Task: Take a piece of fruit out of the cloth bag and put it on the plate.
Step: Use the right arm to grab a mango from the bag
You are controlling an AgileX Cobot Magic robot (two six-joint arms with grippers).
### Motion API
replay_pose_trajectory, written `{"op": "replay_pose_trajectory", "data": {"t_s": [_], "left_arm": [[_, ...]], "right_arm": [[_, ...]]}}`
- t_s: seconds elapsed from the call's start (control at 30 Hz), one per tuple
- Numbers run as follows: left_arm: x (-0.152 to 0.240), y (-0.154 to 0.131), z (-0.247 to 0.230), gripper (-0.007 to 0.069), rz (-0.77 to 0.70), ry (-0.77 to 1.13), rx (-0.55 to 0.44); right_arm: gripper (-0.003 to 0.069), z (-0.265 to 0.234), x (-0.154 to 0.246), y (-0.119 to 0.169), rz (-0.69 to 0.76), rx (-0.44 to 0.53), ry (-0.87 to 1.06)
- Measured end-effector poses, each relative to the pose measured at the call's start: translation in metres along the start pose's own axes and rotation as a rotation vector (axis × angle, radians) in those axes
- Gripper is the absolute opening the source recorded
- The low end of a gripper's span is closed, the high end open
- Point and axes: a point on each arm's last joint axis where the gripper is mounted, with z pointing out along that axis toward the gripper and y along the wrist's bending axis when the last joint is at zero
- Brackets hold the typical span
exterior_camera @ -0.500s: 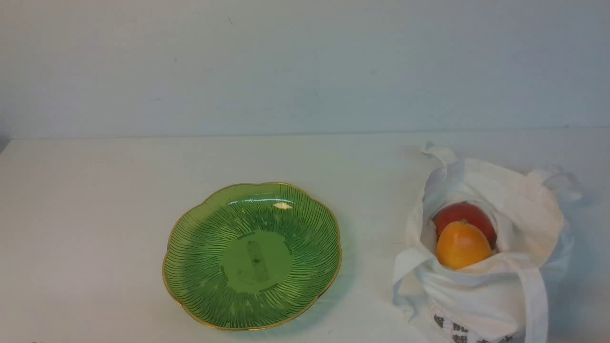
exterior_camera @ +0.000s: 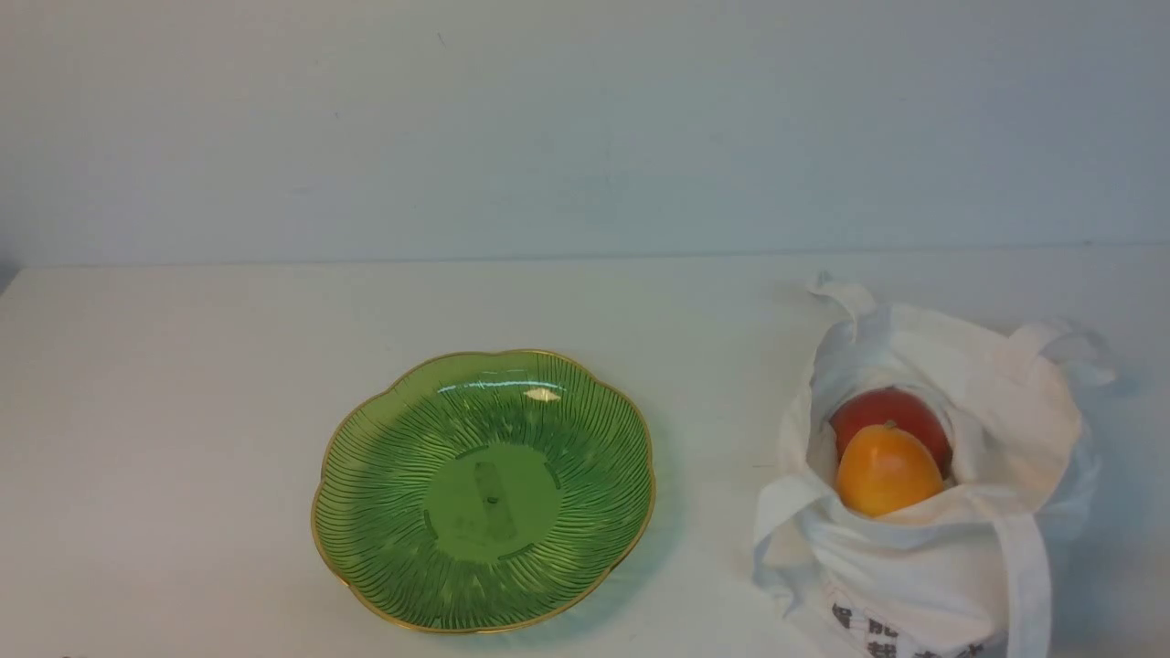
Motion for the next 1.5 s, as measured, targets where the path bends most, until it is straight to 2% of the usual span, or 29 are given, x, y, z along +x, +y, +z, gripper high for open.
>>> {"op": "replay_pose_trajectory", "data": {"t_s": [1.23, 1.27, 1.3, 1.33, 1.37, 1.47, 1.5], "left_arm": [[0.0, 0.0, 0.0, -0.0008, 0.0, 0.0, 0.0], [0.0, 0.0, 0.0, -0.0008, 0.0, 0.0, 0.0], [0.0, 0.0, 0.0, -0.0008, 0.0, 0.0, 0.0], [0.0, 0.0, 0.0, -0.0008, 0.0, 0.0, 0.0], [0.0, 0.0, 0.0, -0.0008, 0.0, 0.0, 0.0], [0.0, 0.0, 0.0, -0.0008, 0.0, 0.0, 0.0], [0.0, 0.0, 0.0, -0.0008, 0.0, 0.0, 0.0]], "right_arm": [[-0.0014, 0.0, 0.0, 0.0, 0.017, -0.003, -0.001], [-0.0014, 0.0, -0.001, 0.001, 0.066, -0.013, -0.006], [-0.0014, 0.0, -0.001, 0.003, 0.205, -0.04, -0.012], [-0.0014, 0.0, -0.001, 0.005, 0.268, -0.052, -0.014], [-0.0014, 0.0, -0.002, 0.009, 0.548, -0.104, -0.006], [-0.0014, -0.001, -0.004, 0.016, 1.011, -0.196, 0.022], [-0.0014, -0.001, -0.006, 0.017, 1.082, -0.211, 0.022]]}}
